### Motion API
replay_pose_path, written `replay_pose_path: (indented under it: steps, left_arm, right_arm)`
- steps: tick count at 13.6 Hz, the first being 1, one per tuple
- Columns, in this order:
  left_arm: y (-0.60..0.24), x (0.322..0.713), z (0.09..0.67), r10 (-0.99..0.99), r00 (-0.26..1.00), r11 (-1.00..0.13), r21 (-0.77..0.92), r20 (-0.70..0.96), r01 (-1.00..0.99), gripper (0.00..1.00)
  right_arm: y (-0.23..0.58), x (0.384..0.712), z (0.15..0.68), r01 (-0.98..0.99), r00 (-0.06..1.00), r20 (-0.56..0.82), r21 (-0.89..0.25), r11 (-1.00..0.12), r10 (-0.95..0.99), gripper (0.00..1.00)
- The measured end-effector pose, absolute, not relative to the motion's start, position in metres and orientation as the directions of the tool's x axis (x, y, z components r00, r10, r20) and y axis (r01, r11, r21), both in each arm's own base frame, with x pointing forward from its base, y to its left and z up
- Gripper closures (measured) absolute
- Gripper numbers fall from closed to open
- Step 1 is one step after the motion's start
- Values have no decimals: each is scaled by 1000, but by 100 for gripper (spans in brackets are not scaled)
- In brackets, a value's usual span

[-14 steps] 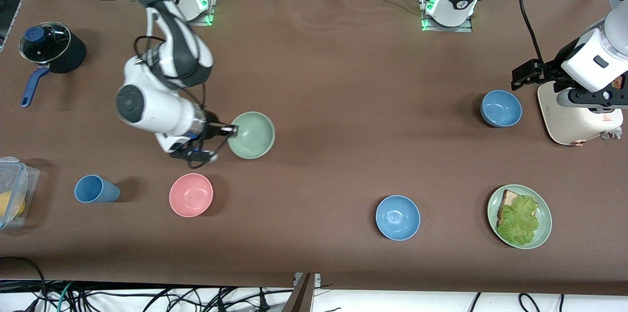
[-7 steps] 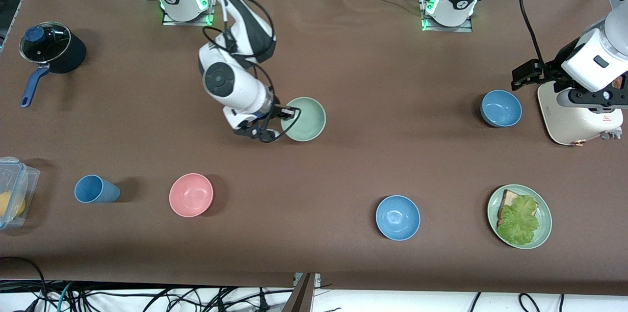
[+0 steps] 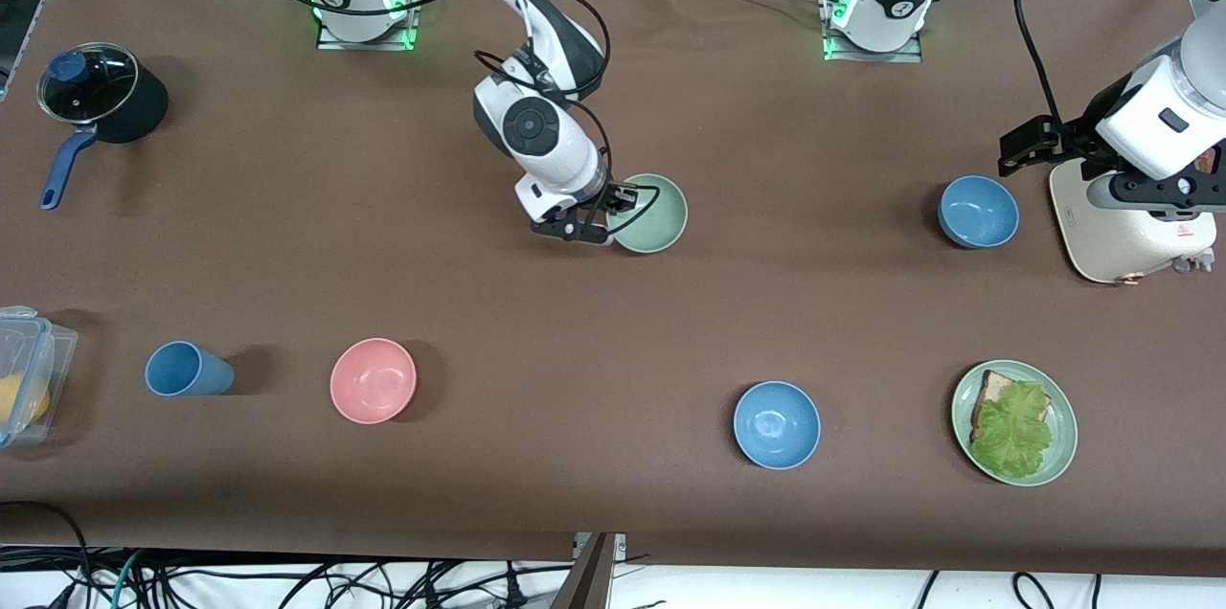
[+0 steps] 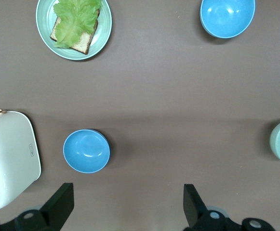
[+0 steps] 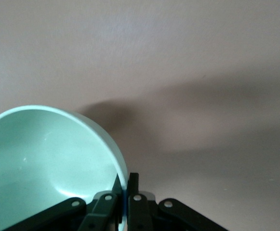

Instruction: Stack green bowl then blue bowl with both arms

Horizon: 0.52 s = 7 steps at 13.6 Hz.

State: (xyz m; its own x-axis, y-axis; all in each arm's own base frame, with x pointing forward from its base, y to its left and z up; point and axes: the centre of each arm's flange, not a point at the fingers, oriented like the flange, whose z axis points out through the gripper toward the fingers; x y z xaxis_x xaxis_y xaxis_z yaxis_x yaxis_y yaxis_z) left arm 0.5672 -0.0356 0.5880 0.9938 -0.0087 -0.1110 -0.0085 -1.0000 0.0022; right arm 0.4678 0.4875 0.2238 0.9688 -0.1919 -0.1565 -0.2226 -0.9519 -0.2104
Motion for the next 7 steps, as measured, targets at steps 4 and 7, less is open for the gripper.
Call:
replay_pose_path:
  steps: [4, 7]
  left_arm:
    - [-36, 567, 588, -9, 994, -1000, 2, -111, -9, 0]
    - [-36, 567, 588, -9, 994, -1000, 2, -111, -9, 0]
  right_arm:
    - [503, 452, 209, -226, 968, -156, -216, -950, -195, 96]
    - [499, 458, 208, -237, 967, -148, -213, -948, -208, 78]
